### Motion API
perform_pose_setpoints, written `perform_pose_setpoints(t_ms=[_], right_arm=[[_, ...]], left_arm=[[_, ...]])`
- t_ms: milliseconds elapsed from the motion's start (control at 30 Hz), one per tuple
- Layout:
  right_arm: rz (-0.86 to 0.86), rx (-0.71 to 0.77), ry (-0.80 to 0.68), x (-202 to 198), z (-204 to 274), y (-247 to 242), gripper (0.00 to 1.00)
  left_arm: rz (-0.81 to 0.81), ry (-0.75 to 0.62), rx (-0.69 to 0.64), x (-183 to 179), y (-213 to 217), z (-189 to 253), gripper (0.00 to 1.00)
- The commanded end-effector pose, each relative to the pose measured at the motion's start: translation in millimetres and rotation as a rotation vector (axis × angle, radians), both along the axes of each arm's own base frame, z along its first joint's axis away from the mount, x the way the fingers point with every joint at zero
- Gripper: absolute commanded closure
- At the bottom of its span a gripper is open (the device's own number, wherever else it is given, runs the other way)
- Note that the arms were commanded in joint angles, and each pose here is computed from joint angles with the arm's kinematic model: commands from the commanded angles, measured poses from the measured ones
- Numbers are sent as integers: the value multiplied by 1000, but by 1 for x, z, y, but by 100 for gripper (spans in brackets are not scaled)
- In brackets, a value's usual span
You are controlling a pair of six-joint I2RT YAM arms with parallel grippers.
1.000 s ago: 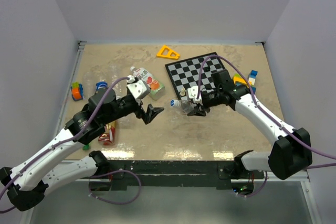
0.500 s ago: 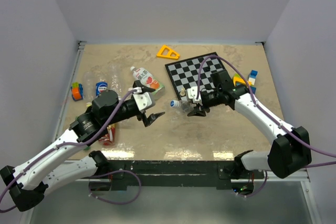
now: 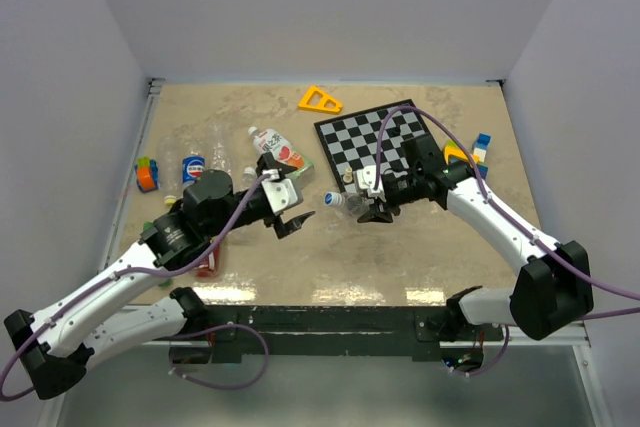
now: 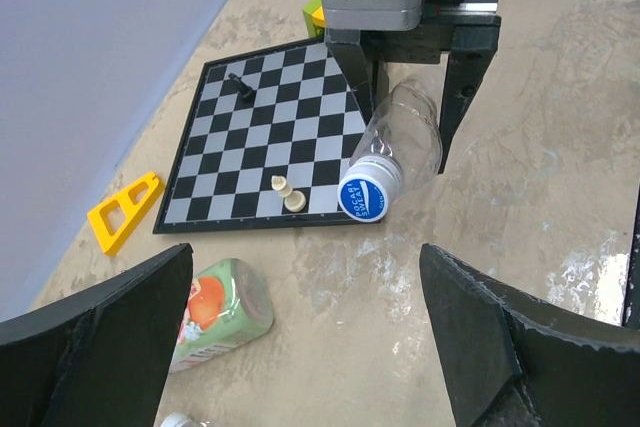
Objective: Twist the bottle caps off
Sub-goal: Unscrew the bottle cap from the plastic bottle.
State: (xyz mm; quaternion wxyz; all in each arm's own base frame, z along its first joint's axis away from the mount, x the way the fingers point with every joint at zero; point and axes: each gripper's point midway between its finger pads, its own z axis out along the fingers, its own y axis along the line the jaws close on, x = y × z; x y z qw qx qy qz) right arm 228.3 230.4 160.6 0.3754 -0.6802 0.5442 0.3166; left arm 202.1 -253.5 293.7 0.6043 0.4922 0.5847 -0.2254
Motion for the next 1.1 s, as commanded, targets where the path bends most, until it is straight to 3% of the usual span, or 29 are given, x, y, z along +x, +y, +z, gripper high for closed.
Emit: perform_pose_setpoints(t_ms=[0, 400, 1067], right_arm=[[19, 24, -18, 2, 9, 3, 100], [20, 24, -21, 1, 10, 3, 100], [24, 24, -18, 1, 9, 3, 100]], left_arm=[[-30, -76, 13, 6, -7, 12, 0], [-181, -119, 95, 3, -29, -5, 4], [-160, -147, 123, 10, -28, -13, 4]])
